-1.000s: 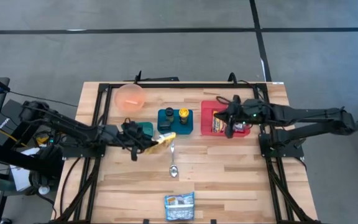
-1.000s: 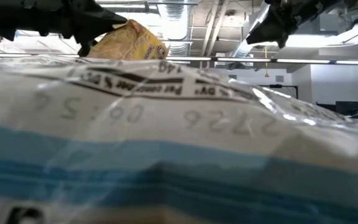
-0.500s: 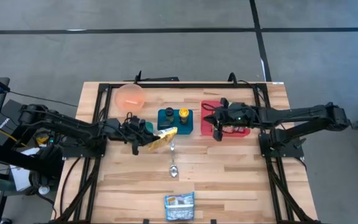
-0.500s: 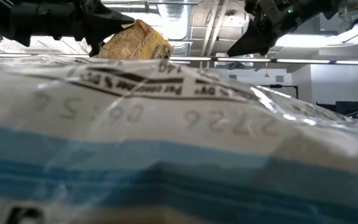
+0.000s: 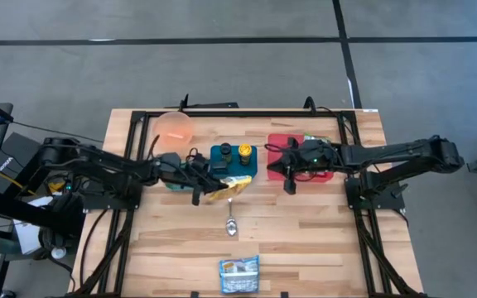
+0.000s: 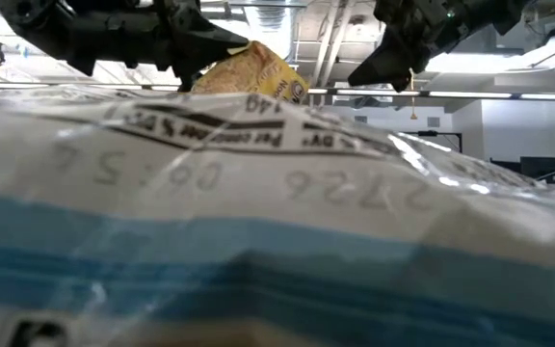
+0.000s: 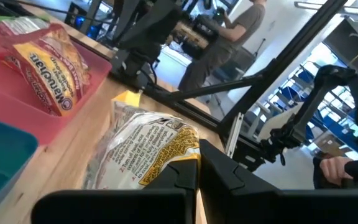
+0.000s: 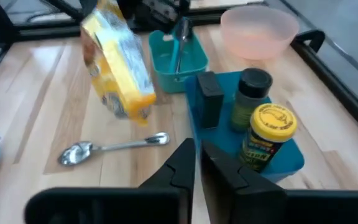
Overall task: Pick & Place Food Item
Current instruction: Put the yellow noodle pack into the pink bin
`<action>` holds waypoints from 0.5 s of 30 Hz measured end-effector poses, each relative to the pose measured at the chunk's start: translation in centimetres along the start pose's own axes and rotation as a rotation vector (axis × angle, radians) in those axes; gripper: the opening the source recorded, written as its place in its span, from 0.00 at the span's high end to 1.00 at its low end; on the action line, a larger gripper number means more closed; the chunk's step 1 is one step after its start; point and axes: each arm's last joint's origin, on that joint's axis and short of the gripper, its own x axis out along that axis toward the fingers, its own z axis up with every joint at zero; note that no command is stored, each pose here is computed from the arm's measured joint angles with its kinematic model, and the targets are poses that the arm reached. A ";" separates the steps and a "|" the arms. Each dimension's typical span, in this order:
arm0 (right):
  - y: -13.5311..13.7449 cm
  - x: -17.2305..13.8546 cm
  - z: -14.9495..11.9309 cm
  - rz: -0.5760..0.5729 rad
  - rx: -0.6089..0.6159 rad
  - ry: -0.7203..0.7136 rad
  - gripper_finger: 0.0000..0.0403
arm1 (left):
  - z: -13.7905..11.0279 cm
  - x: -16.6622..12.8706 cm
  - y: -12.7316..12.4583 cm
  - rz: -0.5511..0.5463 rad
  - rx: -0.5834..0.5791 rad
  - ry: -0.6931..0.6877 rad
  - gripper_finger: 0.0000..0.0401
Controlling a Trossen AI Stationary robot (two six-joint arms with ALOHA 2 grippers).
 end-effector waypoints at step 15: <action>1.9 0.0 -0.2 0.108 -0.074 0.009 0.53 | 1.1 2.3 0.8 -0.041 -0.010 0.037 1.00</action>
